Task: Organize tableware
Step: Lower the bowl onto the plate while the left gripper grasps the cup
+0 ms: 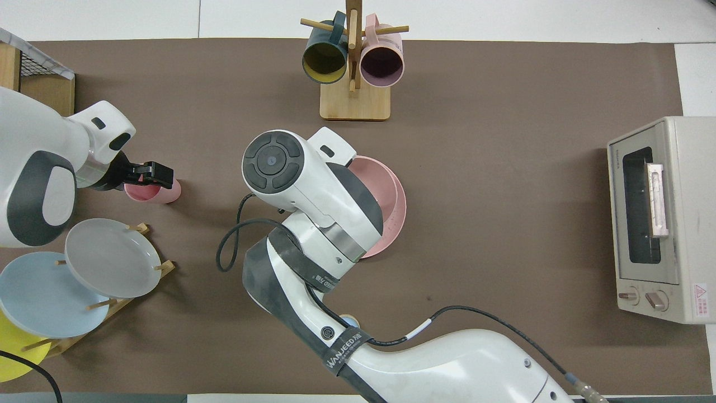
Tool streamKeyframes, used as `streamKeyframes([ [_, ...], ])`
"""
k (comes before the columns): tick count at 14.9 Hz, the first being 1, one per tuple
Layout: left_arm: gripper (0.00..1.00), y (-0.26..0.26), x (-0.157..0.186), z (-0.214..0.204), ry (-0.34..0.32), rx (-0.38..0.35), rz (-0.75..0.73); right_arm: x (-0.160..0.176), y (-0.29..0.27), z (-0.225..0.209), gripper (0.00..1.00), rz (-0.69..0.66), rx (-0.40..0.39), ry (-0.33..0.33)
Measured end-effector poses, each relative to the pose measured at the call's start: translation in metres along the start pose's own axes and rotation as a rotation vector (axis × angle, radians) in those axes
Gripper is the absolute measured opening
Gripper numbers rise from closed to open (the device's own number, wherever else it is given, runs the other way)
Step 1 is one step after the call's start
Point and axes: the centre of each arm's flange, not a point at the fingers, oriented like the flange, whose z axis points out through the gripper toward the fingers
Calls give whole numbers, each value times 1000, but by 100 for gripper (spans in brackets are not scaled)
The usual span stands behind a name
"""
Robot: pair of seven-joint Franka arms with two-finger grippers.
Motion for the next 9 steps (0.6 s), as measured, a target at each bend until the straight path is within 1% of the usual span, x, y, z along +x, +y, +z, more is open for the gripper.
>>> streamKeyframes([
  [3,100,6,0,11,15,-20,-16,-3,-10,16,4,-16,7,19],
  [6,100,8,2,11,31,-29,-20,-4,-8,32,4,-41,-52,35],
  [9,100,8,7,21,41,-31,-22,-4,-5,38,4,-39,-58,28],
])
